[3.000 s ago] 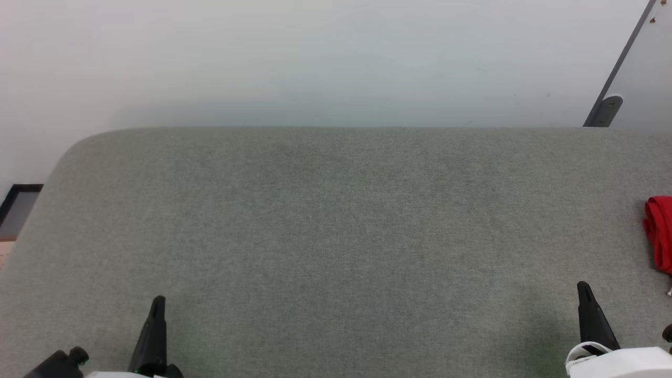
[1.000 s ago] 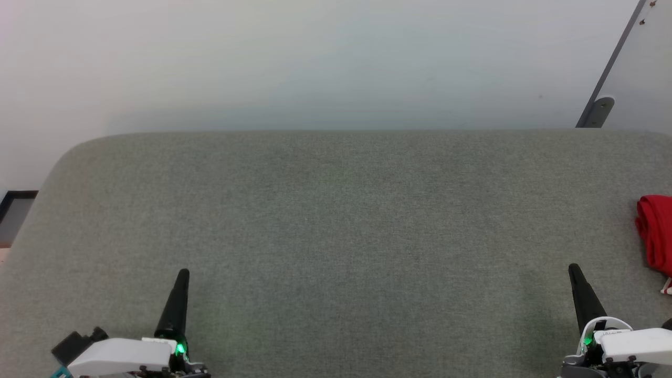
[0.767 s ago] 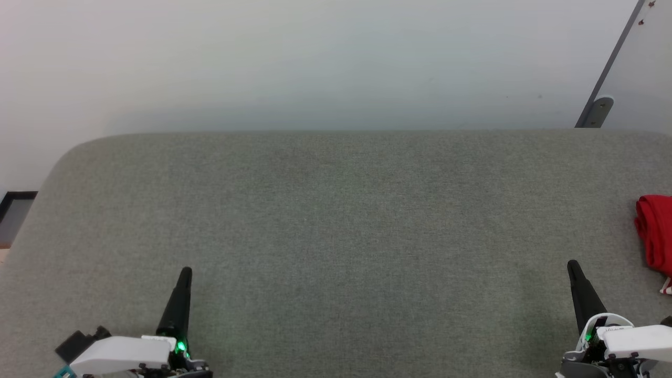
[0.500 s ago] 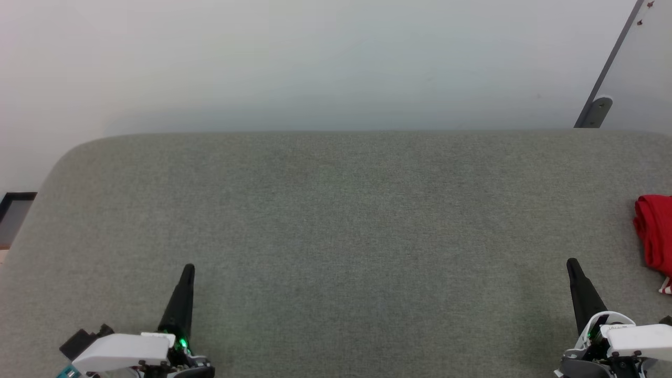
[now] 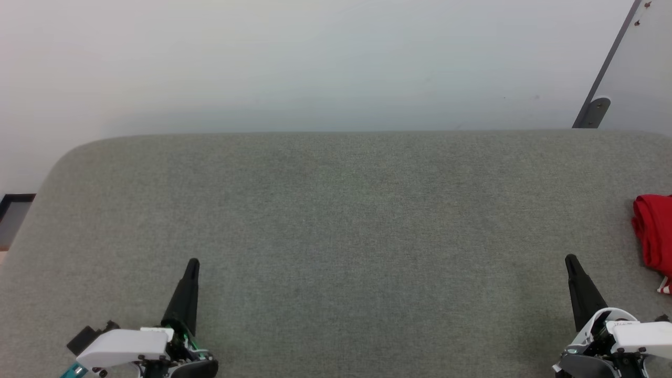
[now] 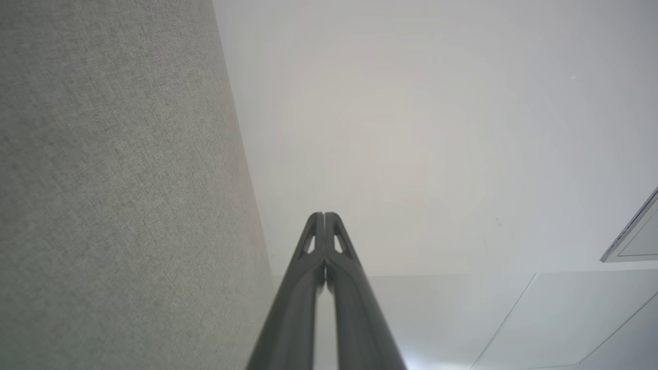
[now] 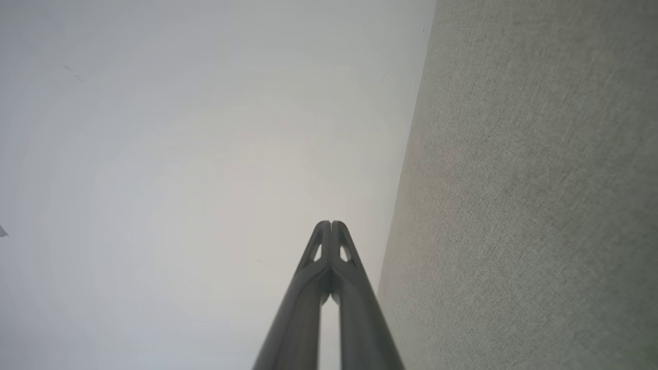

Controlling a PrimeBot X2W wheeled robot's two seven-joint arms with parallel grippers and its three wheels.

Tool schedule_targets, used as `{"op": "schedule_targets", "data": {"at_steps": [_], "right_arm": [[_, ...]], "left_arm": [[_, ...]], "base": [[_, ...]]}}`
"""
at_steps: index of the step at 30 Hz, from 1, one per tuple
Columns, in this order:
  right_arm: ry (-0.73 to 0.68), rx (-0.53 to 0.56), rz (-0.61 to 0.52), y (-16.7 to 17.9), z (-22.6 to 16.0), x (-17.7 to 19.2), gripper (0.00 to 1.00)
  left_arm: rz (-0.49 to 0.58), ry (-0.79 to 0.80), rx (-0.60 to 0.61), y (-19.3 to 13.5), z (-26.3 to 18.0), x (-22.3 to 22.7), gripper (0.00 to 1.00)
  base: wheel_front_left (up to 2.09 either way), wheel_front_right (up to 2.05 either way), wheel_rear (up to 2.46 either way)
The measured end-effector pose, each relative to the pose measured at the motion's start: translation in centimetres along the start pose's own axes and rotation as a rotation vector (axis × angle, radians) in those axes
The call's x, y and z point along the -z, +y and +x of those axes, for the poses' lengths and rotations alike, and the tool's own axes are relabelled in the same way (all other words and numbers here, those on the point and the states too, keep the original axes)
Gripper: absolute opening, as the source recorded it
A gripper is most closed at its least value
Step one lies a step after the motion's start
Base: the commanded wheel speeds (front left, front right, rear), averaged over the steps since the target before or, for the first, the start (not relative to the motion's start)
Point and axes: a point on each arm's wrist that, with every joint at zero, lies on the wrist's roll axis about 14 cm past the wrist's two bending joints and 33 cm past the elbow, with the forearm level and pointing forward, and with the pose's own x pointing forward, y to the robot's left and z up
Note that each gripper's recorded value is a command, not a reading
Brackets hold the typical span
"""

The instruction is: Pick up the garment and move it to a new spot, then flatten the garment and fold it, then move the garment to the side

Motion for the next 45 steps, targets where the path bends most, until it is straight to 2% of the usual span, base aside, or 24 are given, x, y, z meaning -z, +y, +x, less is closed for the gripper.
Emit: {"op": "schedule_targets", "data": {"at_steps": [45], "right_arm": [[0.000, -0.003, 0.000, 0.12, 0.08, 0.00, 0.00]], "left_arm": [[-0.003, -0.002, 0.000, 0.02, -0.01, -0.05, 0.00]], "base": [[0.00, 0.00, 0.00]]}}
